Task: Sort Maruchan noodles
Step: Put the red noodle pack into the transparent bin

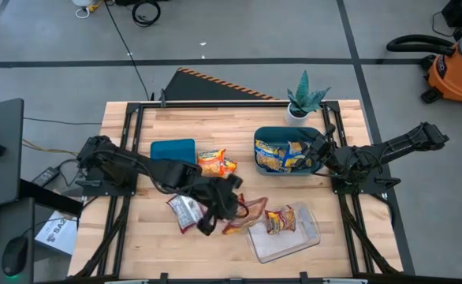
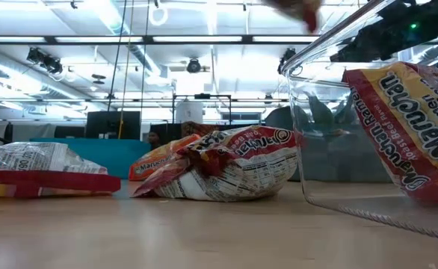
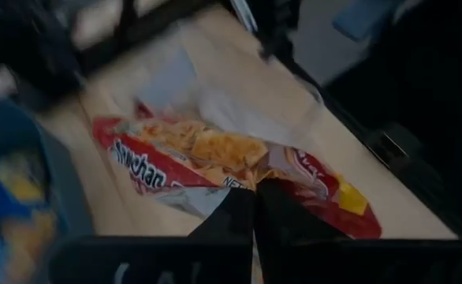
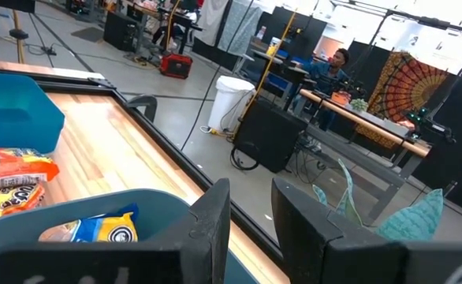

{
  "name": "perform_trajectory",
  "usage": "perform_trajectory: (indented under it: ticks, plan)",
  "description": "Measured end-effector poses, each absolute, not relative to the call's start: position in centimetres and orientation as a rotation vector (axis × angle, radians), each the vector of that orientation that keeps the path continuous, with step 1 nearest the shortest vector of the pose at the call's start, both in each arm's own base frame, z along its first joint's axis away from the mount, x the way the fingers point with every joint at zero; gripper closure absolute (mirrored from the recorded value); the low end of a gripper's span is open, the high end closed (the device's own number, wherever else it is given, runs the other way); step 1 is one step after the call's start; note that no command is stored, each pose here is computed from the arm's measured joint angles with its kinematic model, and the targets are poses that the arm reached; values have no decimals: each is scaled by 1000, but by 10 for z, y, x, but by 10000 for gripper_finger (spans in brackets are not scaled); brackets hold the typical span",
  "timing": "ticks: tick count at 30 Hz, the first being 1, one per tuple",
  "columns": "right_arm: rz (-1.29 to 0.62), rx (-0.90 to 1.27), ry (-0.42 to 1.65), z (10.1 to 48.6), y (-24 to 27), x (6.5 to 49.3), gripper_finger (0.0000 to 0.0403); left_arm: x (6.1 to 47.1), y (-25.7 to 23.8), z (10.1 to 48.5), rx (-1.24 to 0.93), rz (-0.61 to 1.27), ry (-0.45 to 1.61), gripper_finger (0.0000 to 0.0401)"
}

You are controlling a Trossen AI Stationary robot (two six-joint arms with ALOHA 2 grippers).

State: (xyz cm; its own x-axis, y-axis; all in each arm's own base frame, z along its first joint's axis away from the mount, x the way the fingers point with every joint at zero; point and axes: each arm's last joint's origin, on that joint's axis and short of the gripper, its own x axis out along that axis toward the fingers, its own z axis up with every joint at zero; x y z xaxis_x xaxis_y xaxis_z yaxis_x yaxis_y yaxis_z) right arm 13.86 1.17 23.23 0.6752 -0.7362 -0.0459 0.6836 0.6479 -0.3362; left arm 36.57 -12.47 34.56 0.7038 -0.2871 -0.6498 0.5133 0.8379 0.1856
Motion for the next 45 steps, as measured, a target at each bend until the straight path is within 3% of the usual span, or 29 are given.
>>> perform_trajectory:
  ticks: [9,22,36,45]
  plan:
    - [-812,-308,188,232,12,139,302,420,-126,295,553,-488,552,398]
    - [-811,-312,192,232,12,139,302,441,-132,239,626,-521,661,369]
    - [-811,-312,192,232,12,139,302,457,-125,244,563,-500,507,245]
    - [-811,-313,193,232,12,139,302,473,-101,235,476,-396,484,237]
